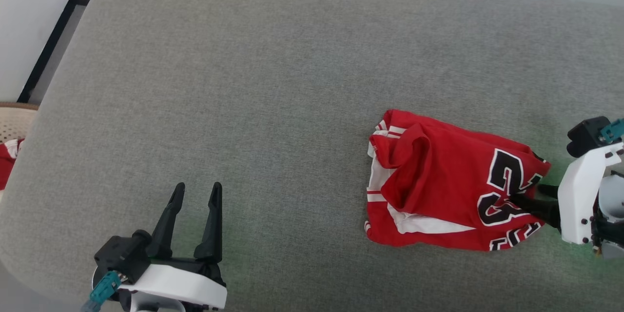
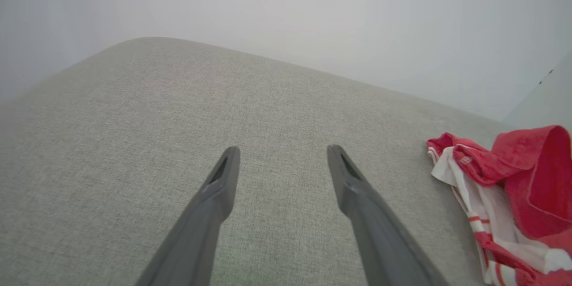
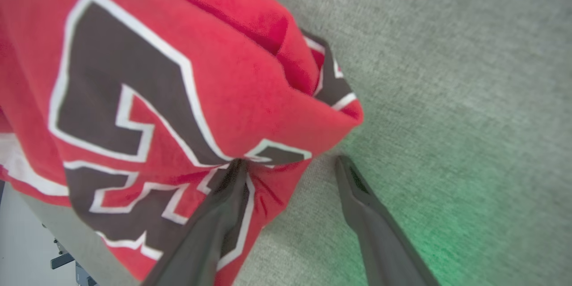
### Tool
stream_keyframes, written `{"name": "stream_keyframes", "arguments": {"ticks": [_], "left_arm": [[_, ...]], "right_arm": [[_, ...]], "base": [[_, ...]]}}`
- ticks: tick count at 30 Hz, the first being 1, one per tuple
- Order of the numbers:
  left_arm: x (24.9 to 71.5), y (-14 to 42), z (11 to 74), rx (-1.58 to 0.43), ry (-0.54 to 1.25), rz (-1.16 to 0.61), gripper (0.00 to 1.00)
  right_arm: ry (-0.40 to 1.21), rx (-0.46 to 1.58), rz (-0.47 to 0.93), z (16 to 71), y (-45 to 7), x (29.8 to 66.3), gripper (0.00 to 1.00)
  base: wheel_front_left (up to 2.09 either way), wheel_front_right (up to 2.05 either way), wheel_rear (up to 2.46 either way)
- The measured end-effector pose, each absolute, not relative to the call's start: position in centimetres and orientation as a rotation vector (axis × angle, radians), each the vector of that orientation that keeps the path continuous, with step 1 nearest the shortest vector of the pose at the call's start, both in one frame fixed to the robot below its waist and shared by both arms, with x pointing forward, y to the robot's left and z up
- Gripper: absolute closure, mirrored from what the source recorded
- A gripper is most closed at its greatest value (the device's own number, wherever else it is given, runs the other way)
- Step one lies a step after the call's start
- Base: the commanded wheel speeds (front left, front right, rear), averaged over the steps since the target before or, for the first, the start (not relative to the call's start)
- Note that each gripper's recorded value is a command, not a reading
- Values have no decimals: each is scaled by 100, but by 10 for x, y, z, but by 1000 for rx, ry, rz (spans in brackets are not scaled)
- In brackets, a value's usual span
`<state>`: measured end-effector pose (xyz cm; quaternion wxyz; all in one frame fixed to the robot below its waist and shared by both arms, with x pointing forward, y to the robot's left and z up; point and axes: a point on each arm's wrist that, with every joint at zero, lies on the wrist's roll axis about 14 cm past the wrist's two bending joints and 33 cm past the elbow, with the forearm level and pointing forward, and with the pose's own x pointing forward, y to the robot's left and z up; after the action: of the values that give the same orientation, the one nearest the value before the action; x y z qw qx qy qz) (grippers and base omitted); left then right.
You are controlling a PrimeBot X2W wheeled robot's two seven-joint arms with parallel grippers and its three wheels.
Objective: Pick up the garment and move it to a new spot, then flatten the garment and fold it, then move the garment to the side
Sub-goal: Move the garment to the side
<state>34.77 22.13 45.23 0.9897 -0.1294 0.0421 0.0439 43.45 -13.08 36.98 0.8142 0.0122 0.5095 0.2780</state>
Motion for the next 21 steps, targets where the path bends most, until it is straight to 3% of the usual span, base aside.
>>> {"name": "stream_keyframes", "arguments": {"ticks": [2, 4, 5, 15, 21], "left_arm": [[348, 224, 452, -259, 86, 96, 0], [347, 224, 451, -258, 89, 99, 0], [347, 225, 450, -257, 90, 101, 0], [366, 218, 457, -249, 70, 47, 0], [398, 203, 471, -244, 18, -34, 0]], "right_arm": [[1118, 27, 601, 366, -128, 434, 0], [1129, 19, 613, 366, -125, 434, 90], [1127, 21, 617, 366, -123, 434, 100], [1059, 56, 606, 385, -131, 440, 100], [971, -5, 468, 407, -185, 465, 100]], "base": [[0, 0, 0], [0, 0, 0], [0, 0, 0], [0, 0, 0], [0, 0, 0]]}}
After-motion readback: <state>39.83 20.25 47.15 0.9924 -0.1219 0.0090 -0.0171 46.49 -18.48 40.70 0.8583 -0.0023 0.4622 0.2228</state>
